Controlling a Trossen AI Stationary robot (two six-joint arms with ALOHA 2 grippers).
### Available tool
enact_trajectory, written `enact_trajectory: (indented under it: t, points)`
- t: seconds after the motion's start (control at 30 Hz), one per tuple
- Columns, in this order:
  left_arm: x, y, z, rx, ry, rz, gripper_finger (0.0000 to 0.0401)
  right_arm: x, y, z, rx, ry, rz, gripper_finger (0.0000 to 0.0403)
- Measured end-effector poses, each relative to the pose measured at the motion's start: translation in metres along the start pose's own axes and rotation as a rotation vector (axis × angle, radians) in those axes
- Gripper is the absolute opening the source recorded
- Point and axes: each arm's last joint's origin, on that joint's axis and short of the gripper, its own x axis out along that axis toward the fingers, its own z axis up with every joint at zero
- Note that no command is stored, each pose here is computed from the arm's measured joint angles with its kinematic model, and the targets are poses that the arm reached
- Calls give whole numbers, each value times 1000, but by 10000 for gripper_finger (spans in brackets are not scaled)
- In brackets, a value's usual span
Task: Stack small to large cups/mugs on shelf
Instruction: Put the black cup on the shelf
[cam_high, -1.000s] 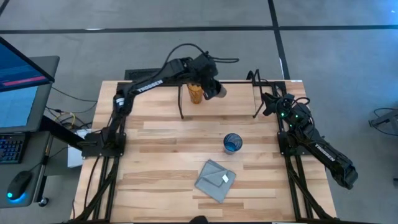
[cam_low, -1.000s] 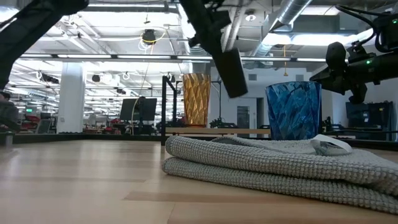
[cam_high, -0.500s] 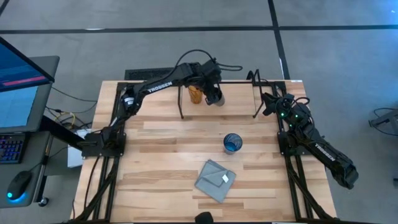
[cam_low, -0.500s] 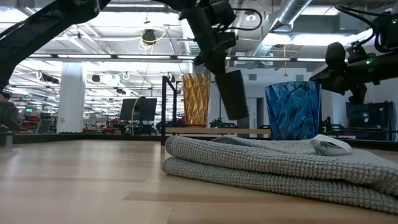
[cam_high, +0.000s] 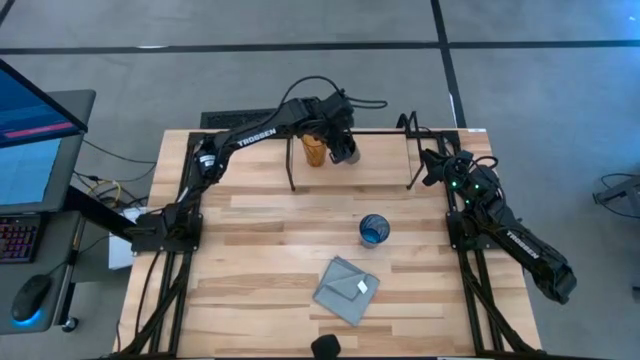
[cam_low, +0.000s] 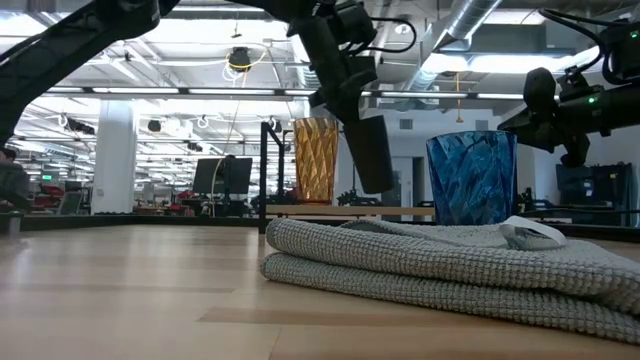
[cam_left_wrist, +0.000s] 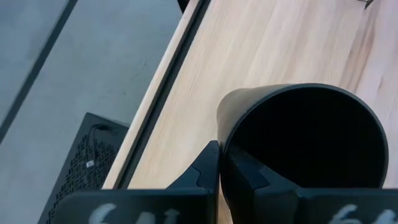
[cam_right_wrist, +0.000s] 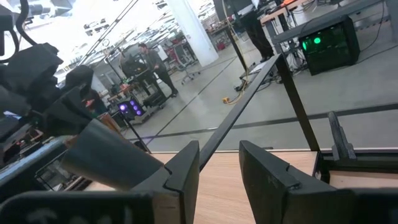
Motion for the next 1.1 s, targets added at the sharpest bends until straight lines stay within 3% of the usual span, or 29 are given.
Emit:
enact_trajectory:
  t: [0.4, 0.63, 1.1]
  points:
    - [1, 7, 0, -23, -1, -2, 0, 0, 0, 0, 0, 1, 0, 136]
    - [25, 3, -4, -29, 24, -24, 0, 0, 0, 0, 0, 1, 0, 136]
    - [25, -1, -1, -9, 0, -21, 0, 0, 0, 0, 0, 3, 2, 136]
